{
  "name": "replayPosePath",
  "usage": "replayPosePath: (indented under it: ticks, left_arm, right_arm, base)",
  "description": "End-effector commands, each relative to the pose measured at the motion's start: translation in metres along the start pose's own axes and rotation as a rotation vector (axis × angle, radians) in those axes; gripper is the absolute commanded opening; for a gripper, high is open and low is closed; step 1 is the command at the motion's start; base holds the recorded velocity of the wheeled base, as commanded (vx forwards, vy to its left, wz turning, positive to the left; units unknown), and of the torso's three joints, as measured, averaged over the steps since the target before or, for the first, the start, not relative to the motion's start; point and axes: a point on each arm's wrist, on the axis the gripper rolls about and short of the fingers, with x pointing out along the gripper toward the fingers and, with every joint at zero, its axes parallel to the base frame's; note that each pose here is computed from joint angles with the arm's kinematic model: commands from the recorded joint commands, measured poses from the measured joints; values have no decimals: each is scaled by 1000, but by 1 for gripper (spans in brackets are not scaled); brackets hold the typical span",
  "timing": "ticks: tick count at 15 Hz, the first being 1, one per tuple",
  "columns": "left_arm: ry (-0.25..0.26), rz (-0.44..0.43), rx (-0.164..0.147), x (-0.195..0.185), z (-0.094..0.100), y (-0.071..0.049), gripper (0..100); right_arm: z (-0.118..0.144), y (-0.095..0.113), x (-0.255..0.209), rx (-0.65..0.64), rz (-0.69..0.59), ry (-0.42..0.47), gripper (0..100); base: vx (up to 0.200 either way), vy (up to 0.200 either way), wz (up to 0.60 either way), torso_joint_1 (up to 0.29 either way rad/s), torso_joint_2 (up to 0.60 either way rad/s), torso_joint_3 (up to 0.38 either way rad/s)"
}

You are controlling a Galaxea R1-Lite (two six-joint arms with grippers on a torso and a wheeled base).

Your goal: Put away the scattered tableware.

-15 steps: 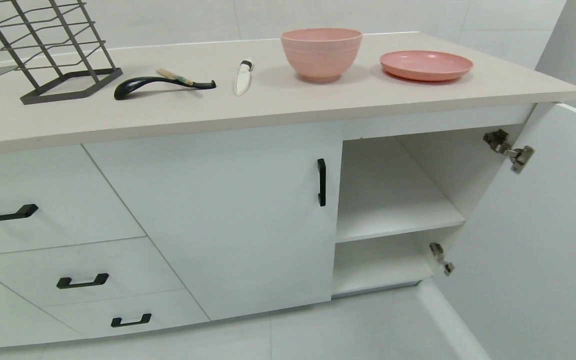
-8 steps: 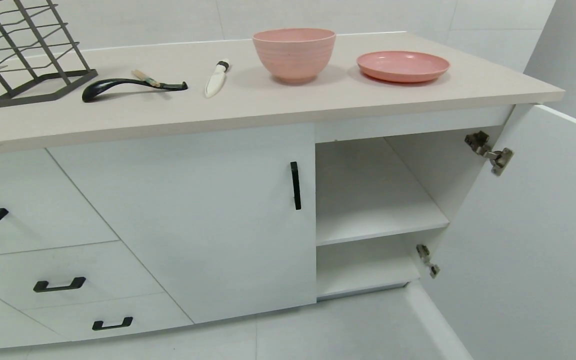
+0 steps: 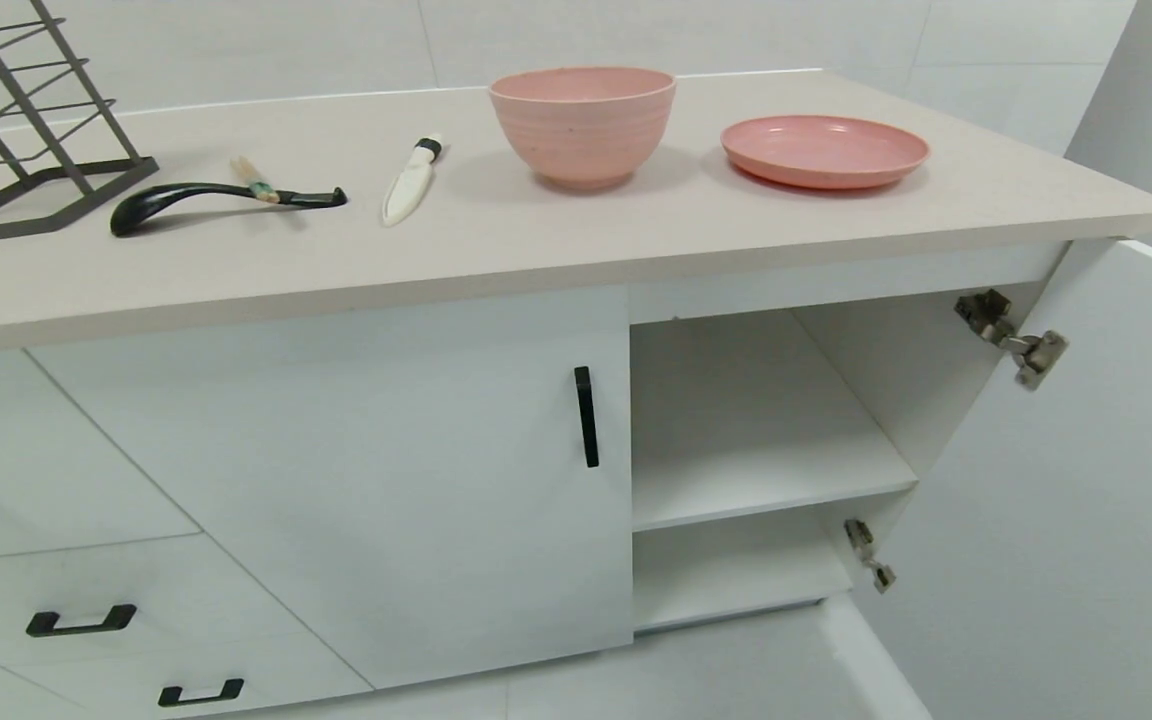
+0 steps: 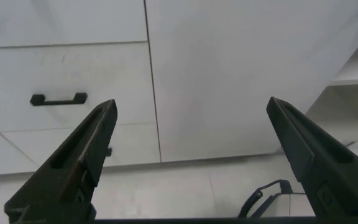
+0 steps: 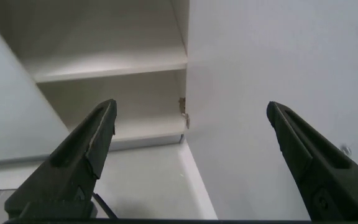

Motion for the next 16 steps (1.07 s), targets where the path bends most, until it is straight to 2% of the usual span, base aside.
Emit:
replayPosePath:
  ticks: [1,10,16]
  left_arm:
    - [-1,1,-1,0,1,0,100]
    - [-1,1,-2,0,1,0,100]
    - [-1,1,-2,0,1,0,100]
  right_arm:
    - [0,0,0,7,0,0,100]
    - [0,0,0,13,0,0,100]
    - [0,0,0,15,0,0,100]
  base:
    - [0,0,0,0,0,0]
    - [0,0,0,0,0,0]
    - [0,0,0,217,-145,-115]
